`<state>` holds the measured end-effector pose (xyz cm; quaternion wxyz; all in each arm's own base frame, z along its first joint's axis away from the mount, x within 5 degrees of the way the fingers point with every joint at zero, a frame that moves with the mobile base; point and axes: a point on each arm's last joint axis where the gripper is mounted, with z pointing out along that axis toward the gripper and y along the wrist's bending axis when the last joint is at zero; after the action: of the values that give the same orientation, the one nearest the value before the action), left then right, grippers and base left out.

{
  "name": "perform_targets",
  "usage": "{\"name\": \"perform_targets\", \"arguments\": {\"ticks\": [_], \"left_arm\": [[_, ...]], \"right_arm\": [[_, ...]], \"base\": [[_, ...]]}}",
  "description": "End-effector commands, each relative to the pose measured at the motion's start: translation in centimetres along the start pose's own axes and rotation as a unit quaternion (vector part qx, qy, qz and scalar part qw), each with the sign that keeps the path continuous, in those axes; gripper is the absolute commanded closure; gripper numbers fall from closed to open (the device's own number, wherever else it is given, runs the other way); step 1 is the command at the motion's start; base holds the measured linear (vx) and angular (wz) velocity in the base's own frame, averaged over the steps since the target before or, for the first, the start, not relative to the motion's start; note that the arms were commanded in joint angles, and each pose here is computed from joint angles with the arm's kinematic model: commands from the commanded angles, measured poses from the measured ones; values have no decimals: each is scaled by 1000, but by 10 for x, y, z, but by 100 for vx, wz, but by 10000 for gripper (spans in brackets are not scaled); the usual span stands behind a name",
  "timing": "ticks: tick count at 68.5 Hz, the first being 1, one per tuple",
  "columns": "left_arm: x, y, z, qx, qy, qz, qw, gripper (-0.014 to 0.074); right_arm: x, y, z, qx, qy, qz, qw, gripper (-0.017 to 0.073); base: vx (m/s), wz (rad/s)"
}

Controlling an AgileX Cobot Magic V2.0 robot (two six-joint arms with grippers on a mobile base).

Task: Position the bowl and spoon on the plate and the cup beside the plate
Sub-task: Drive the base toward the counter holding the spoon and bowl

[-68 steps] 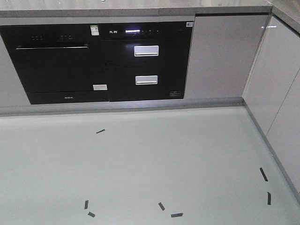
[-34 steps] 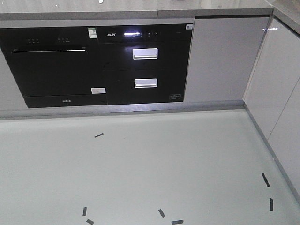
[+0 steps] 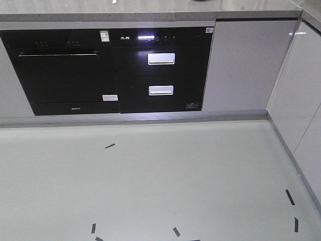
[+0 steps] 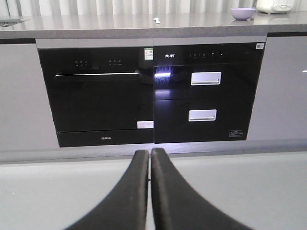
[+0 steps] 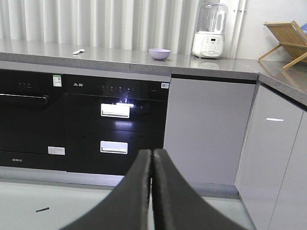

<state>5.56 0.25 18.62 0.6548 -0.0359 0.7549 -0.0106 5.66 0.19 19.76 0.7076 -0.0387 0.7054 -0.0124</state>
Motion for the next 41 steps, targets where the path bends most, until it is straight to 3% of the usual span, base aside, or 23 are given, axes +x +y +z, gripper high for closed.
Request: {"name": "perform_targets", "arguments": {"ticks": [1,41], "left_arm": [[-13,-2,-3,9,-50,-3,999,600],[-13,-2,-3,9,-50,-3,999,600]], "right_arm": [[-4,0,0,3,-34,-3,999,565],[-4,0,0,3,-34,-3,999,565]], "base": [[4,3],[2,2]]}}
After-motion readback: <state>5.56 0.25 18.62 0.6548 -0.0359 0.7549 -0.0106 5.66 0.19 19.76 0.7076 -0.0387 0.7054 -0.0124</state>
